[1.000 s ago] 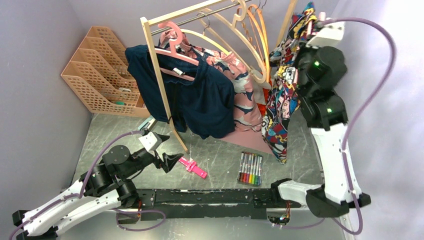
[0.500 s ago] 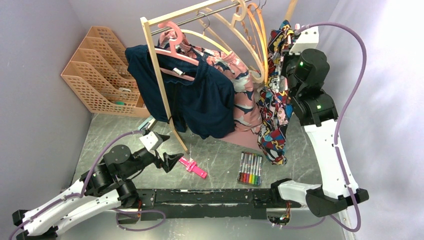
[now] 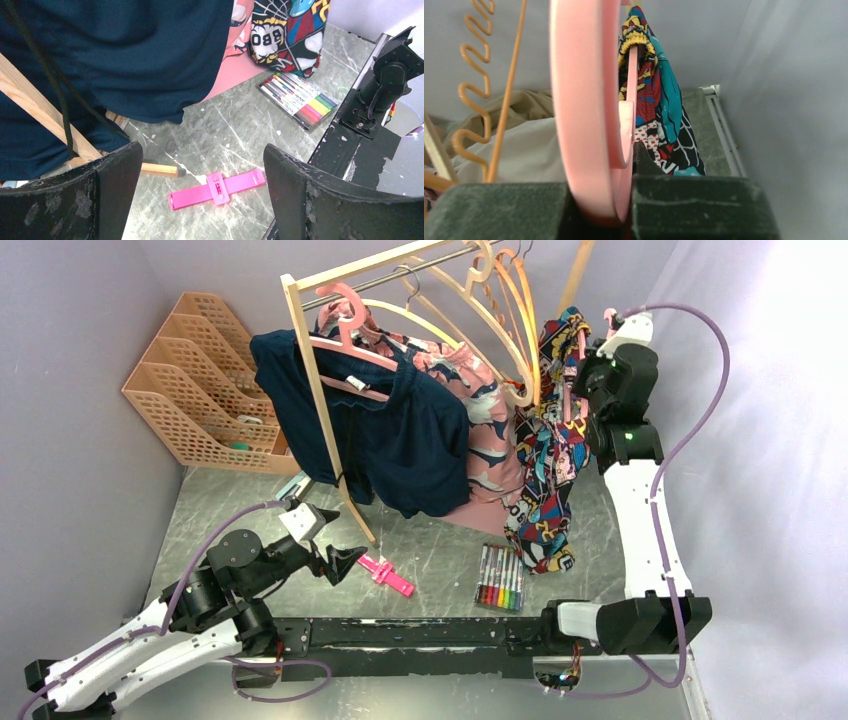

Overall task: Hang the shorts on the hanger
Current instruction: Place the hanger at the clothesline.

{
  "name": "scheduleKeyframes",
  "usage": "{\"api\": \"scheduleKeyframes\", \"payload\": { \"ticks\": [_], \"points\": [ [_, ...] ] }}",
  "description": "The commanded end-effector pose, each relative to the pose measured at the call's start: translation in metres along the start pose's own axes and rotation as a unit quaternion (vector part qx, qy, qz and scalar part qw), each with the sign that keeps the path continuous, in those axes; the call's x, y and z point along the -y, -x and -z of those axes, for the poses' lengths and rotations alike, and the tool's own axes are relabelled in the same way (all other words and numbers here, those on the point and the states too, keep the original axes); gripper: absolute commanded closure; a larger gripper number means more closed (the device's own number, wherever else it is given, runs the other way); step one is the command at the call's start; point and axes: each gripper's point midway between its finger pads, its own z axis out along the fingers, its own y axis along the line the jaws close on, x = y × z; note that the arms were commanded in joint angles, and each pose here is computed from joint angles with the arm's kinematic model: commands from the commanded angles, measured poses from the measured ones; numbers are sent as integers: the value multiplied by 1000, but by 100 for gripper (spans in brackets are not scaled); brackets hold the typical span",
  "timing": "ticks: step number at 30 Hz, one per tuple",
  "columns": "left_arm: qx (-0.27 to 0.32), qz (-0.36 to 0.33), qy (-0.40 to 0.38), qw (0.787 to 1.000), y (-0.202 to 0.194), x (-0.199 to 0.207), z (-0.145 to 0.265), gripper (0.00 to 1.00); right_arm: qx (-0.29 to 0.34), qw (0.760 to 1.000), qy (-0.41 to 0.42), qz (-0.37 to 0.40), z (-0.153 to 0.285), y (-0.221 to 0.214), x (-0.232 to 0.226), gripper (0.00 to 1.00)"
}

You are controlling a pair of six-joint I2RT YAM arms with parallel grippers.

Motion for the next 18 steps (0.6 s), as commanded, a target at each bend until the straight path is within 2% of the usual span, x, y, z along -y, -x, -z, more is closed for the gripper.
{"api": "scheduleKeyframes", "payload": {
  "ticks": [1, 5, 10, 18],
  "points": [
    [6, -1, -3, 1000, 2, 0, 0, 6, 118, 990, 53, -51, 0, 38, 0, 100],
    [7, -1, -1, 1000, 3, 0, 0, 6, 152, 982, 81, -78, -7, 43, 8, 100],
    [7, 0, 2, 1000, 2, -1, 0, 6, 189, 968, 141, -84, -12, 60, -10, 100],
    [13, 1, 17, 1000, 4, -7, 2, 6, 202, 949, 218, -106, -17, 102, -36, 100]
  ]
}}
